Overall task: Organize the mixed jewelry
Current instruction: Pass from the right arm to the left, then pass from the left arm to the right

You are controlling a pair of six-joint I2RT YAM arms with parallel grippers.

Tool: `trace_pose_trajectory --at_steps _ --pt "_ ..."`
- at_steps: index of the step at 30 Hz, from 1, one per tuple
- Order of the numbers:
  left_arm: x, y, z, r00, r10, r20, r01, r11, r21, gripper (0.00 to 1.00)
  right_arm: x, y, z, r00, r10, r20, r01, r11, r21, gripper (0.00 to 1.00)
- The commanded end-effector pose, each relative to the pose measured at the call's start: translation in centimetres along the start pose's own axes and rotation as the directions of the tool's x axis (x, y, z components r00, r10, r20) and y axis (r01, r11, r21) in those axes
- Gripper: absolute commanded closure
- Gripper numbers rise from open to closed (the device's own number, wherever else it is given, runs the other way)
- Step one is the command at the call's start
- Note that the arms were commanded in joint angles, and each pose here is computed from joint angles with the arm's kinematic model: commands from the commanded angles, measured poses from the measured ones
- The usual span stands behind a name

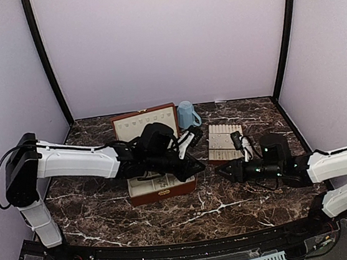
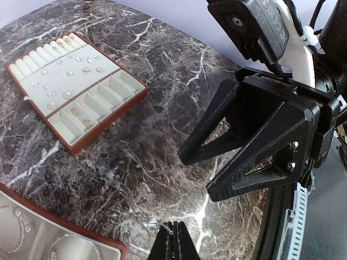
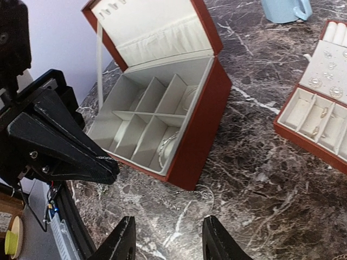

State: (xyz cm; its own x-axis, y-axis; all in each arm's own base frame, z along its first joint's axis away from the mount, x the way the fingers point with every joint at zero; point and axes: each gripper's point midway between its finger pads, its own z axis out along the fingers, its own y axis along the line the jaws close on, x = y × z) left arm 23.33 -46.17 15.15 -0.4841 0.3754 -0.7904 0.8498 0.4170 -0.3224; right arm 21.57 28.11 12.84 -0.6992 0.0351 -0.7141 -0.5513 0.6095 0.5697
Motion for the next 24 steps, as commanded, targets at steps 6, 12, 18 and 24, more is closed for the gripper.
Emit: trace_pose_trajectory --at_steps 6,12,18,24 --pt "-1.2 -2.9 -4.0 0.995 -0.038 -0.092 0.051 0.990 0.134 0.99 -0.5 4.3 0.5 0.996 -0.080 0.042 0.086 0.981 -0.172 0.56" --pt "-1.4 -3.3 -4.7 0.992 -0.057 -0.108 0.072 0.987 0.142 0.99 -0.2 6.0 1.6 0.992 -0.118 0.046 0.125 0.967 -0.223 0.58" --pt "-1.6 -3.7 -5.0 0.992 -0.066 -0.108 0.083 0.984 0.160 0.99 0.4 6.0 2.7 0.989 -0.137 0.047 0.144 0.968 -0.207 0.61" --pt "-2.1 -4.1 -5.5 0.993 -0.067 -0.095 0.082 0.982 0.169 0.99 0.0 6.8 3.5 0.986 -0.150 0.074 0.164 0.957 -0.241 0.63"
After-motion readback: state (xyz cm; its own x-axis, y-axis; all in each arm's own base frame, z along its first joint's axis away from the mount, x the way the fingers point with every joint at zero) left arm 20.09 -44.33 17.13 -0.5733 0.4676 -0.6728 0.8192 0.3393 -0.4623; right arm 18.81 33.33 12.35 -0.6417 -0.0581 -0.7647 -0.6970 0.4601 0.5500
